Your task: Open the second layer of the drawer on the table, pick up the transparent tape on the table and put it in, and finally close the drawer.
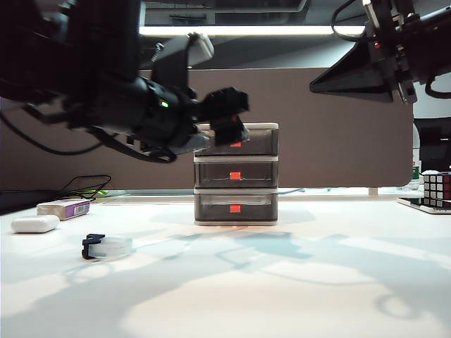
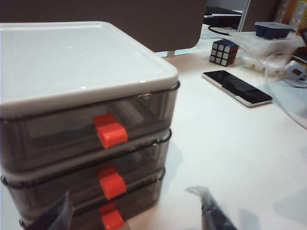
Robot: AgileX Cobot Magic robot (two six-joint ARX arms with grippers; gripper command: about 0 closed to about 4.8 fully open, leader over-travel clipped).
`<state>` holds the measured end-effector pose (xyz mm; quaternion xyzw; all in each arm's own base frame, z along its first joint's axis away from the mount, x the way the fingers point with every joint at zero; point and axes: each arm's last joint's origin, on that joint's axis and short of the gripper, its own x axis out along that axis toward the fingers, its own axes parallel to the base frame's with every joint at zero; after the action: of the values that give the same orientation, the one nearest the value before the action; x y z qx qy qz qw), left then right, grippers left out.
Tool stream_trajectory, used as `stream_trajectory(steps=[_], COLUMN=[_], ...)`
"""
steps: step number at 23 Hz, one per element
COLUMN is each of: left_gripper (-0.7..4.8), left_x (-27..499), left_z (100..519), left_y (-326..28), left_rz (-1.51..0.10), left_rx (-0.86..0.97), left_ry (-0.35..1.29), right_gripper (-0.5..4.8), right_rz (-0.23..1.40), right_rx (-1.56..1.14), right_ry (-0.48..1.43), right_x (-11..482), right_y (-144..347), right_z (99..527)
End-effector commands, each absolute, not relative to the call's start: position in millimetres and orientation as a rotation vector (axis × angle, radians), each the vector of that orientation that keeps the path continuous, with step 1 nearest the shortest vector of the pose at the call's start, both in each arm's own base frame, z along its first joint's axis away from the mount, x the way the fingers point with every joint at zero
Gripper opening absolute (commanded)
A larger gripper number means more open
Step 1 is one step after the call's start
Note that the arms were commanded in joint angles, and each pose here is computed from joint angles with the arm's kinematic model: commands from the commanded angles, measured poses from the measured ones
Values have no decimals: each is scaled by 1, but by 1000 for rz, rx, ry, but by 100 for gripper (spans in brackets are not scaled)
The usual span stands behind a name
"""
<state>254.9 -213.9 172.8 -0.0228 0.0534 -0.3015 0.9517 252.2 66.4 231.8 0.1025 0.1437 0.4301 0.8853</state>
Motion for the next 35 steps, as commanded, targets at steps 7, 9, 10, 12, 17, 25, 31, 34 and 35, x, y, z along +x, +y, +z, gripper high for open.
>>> stream_trajectory(steps=[7, 9, 10, 12, 17, 25, 31, 34, 35], left_gripper=[332, 332, 332, 331, 332, 262, 263, 263, 263], left_x=[252, 253, 254, 258, 273, 285, 290, 291, 292], left_z=[138, 131, 128, 120, 119, 119, 118, 119, 119], left_y=[-256, -258, -258, -262, -278, -281, -286, -287, -288], left_rz=[-323, -292, -292, -287, -258, -210, -210, -204, -204], left_rx=[-135, -158, -175, -203, -209, -210, -215, -211, -211], left_ry=[70, 59, 56, 58, 36, 30, 24, 26, 26], right_gripper=[-5, -5, -5, -5, -5, -5, -5, -5, -5], right_rz=[949, 982, 985, 987, 997, 1003, 1003, 1004, 1004], right_rx=[211, 214, 215, 218, 225, 180, 180, 181, 181], right_ry=[294, 297, 299, 307, 332, 308, 310, 311, 311], right_x=[301, 312, 316, 324, 333, 333, 333, 333, 333], right_y=[77, 80, 81, 83, 84, 85, 85, 85, 85], right_z=[237, 237, 237, 234, 225, 225, 224, 224, 224])
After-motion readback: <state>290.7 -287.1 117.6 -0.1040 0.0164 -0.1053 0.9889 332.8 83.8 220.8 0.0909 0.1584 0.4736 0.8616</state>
